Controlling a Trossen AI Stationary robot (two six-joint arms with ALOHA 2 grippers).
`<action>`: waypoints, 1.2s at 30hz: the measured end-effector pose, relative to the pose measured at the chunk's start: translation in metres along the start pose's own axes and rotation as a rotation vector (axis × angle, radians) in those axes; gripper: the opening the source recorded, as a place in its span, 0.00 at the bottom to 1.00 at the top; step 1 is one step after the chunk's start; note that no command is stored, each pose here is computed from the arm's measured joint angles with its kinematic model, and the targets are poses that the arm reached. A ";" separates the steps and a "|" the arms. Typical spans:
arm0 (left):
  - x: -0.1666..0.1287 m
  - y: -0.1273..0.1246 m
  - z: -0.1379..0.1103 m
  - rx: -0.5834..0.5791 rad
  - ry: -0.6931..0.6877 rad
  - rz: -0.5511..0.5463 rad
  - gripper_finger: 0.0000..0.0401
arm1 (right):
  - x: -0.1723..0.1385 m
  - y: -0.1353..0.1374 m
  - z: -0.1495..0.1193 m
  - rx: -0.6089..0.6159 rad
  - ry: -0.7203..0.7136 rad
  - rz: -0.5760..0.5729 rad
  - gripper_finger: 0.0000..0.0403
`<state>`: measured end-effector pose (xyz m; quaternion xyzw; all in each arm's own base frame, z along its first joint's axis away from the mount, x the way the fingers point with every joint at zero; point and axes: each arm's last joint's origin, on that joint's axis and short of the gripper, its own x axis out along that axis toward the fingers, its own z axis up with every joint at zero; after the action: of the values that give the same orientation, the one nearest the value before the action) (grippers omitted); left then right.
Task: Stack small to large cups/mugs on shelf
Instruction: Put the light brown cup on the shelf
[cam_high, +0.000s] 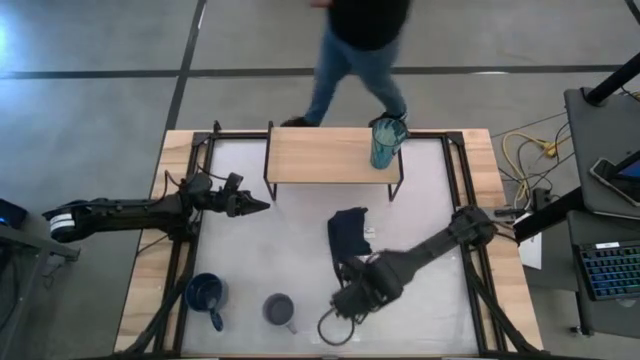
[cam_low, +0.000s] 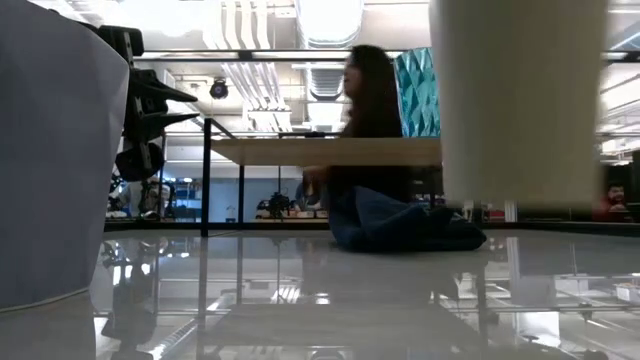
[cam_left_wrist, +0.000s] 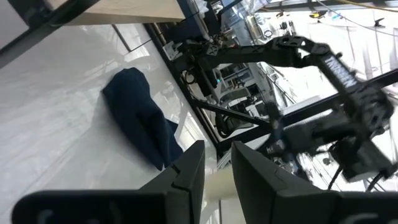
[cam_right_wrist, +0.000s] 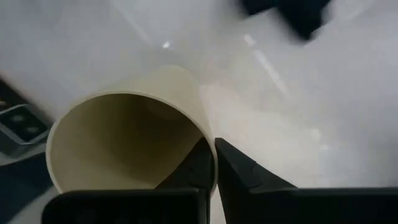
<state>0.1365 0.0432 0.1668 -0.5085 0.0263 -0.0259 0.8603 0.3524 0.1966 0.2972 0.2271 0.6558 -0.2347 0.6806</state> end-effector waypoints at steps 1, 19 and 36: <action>0.000 0.000 0.000 0.000 0.000 0.001 0.16 | -0.007 -0.003 0.007 -0.022 -0.023 0.015 0.02; 0.001 0.002 0.000 0.019 0.004 0.012 0.16 | -0.120 -0.119 0.092 -0.084 -0.577 -0.041 0.02; 0.004 0.008 -0.002 -0.040 0.028 0.051 0.16 | -0.161 -0.202 0.108 0.260 -0.688 0.016 0.02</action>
<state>0.1402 0.0448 0.1587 -0.5244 0.0519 -0.0107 0.8498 0.3079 -0.0254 0.4621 0.2244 0.3515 -0.3733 0.8287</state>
